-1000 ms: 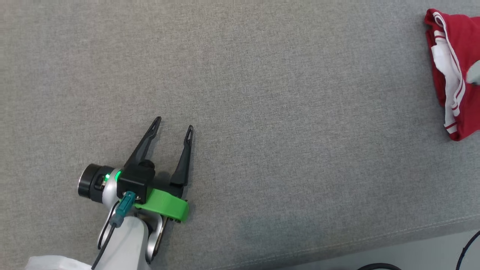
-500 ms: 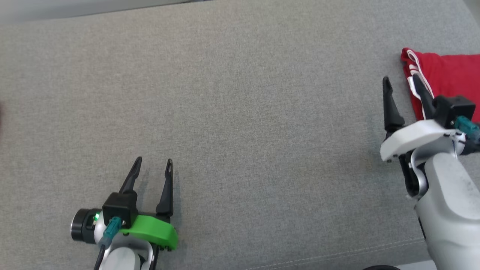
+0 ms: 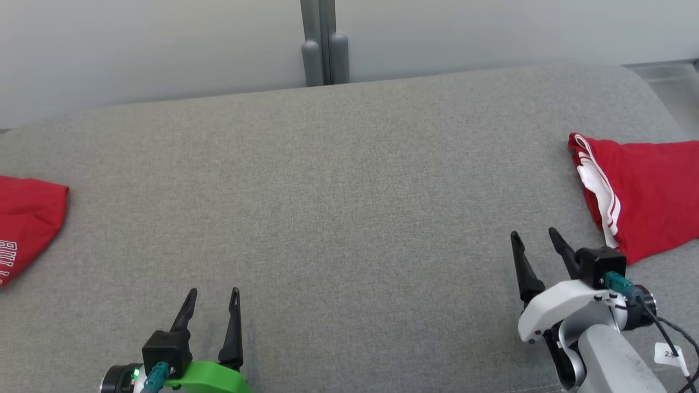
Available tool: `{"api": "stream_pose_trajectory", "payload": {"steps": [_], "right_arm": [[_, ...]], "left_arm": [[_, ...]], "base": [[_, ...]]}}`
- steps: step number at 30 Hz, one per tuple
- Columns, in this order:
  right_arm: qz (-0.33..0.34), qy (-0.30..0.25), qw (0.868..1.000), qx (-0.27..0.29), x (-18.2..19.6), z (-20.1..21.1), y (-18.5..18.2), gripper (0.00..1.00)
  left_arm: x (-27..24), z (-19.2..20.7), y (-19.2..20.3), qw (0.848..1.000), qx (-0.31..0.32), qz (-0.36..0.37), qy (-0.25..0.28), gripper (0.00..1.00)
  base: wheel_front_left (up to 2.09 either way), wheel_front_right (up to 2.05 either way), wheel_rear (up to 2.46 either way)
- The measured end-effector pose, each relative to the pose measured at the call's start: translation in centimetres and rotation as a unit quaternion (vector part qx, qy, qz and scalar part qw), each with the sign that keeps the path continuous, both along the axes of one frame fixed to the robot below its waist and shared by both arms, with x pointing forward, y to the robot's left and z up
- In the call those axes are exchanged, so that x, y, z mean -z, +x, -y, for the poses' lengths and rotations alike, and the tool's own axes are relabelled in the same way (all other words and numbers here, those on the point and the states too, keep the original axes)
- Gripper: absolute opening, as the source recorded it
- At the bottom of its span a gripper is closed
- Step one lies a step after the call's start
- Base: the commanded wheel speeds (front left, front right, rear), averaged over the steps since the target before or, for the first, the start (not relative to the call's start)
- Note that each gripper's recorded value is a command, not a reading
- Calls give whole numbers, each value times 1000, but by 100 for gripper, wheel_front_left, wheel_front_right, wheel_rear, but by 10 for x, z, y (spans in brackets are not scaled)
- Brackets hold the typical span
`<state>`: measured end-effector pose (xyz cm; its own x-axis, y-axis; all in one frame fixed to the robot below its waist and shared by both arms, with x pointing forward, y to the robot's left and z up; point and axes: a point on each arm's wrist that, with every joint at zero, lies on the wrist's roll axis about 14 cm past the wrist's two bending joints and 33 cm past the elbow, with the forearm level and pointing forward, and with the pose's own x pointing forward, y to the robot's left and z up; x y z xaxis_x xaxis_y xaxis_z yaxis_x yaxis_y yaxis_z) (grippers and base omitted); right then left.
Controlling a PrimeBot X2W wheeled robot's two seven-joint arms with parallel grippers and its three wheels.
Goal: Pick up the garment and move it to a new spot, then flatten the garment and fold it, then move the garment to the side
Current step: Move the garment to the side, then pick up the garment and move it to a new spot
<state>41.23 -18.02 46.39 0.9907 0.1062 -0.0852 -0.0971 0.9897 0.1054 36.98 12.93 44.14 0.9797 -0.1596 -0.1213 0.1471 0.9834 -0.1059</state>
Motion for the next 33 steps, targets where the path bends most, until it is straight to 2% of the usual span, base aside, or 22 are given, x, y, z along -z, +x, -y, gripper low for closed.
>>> {"api": "stream_pose_trajectory", "payload": {"steps": [15, 28, 33], "right_arm": [[23, 18, 999, -20, -13, -28, -24, 100], [40, 25, 999, -23, -23, -33, -25, 100], [40, 25, 998, -41, -22, -46, -22, 100]], "left_arm": [[-16, -23, -18, 999, -44, 23, -5, 100], [-20, -33, -23, 998, -63, 30, -5, 100], [-18, -42, -26, 996, -81, 26, -10, 100]], "base": [[0, 0, 0], [0, 0, 0], [0, 0, 0]]}}
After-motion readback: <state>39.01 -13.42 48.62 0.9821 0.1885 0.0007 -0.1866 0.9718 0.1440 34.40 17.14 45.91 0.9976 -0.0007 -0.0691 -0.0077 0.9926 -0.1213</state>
